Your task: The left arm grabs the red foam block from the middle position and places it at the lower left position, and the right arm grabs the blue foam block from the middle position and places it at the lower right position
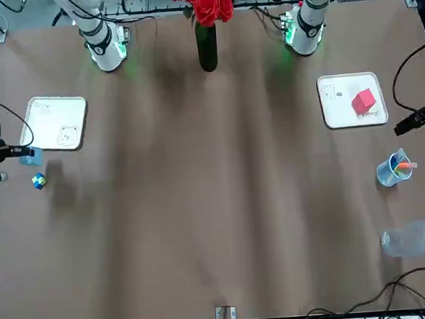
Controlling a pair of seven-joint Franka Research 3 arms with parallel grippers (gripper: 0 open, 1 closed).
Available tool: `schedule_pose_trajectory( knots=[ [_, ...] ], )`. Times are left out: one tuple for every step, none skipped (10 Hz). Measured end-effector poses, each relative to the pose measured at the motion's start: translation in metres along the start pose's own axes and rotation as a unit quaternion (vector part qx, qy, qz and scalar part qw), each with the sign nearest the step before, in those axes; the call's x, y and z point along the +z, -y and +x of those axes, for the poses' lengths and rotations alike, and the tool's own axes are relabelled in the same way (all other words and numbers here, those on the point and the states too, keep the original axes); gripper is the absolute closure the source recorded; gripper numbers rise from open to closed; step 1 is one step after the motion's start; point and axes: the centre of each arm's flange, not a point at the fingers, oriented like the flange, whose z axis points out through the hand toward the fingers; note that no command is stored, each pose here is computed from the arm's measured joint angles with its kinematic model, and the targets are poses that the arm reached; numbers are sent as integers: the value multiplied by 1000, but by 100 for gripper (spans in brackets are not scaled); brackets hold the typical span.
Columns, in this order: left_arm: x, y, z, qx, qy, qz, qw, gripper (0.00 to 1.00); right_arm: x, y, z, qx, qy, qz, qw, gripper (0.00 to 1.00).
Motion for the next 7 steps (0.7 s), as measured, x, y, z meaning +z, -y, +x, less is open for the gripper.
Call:
schedule_pose_trajectory(
  knots=[
    [-13,-35,-7,25,-5,3,1000,0,0,4,-12,-2,5,7,1000,50],
    [-27,-62,-17,42,-9,10,999,0,4,5,-24,-3,11,11,1000,50],
    [-43,-79,-30,48,-15,4,999,0,12,3,-35,-6,16,11,1000,50],
    [-62,-85,-45,48,-20,-6,999,0,24,-2,-47,-15,14,11,1000,50],
    [-80,-86,-60,51,-26,-10,998,0,40,-8,-58,-22,11,13,1000,50],
    [-94,-86,-72,54,-33,-11,998,0,52,-14,-67,-31,10,15,999,50],
    [-101,-87,-78,58,-38,-12,998,0,60,-18,-74,-43,13,17,999,50]
  ],
)
